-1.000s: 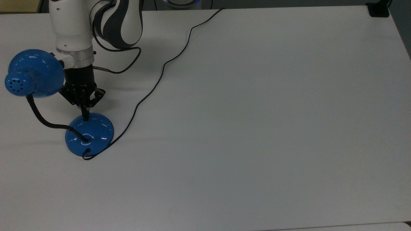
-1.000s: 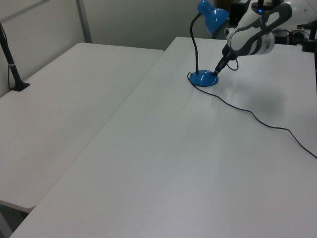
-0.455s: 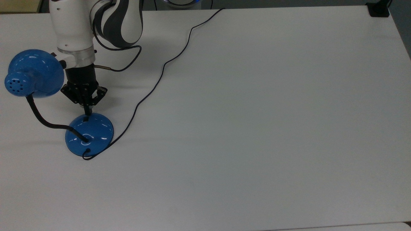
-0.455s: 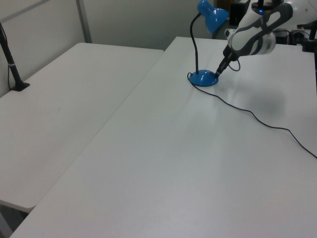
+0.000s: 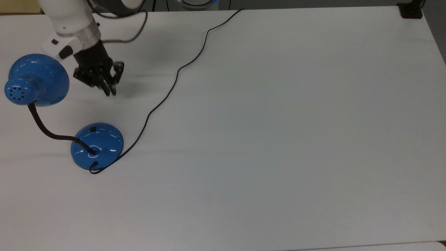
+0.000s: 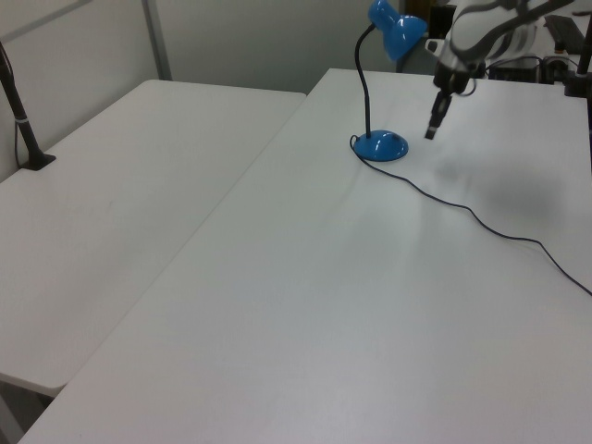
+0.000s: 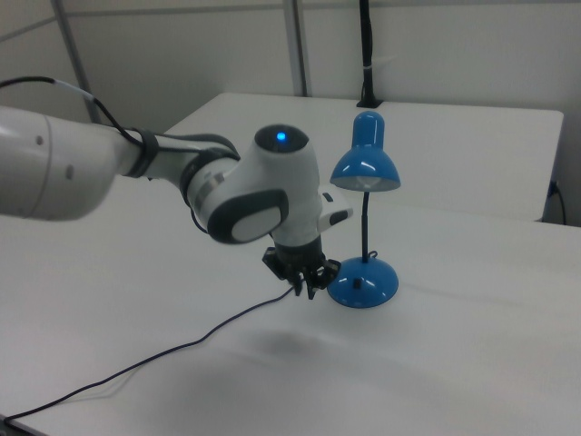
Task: Turn off the lamp
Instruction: 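Lift the gripper up and away from the lamp base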
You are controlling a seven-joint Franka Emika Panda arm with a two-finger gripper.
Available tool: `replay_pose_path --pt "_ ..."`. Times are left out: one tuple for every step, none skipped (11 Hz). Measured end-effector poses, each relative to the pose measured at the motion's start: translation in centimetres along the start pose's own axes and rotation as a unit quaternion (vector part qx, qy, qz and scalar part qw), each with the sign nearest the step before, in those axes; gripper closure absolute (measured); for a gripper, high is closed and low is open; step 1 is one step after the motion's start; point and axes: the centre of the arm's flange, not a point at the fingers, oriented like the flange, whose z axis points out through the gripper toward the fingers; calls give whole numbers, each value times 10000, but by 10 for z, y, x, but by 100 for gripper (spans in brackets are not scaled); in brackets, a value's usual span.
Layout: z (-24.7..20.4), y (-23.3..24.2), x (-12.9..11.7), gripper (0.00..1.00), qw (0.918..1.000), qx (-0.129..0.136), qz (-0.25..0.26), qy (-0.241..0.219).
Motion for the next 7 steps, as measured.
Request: replay_pose_path --pt "-22 -1 -5 69 9989 124 -182 -421" --pt "-49 -4 -8 53 9967 262 -276 -715" --pt "-76 -10 -7 37 9954 354 -350 -820" --pt "-104 -19 -6 22 9954 405 -323 -812" --pt "-128 -31 -4 8 9963 385 -142 -751" --pt "-150 -50 1 0 9970 250 78 -723" --pt "-169 -75 9 0 9968 14 255 -761"
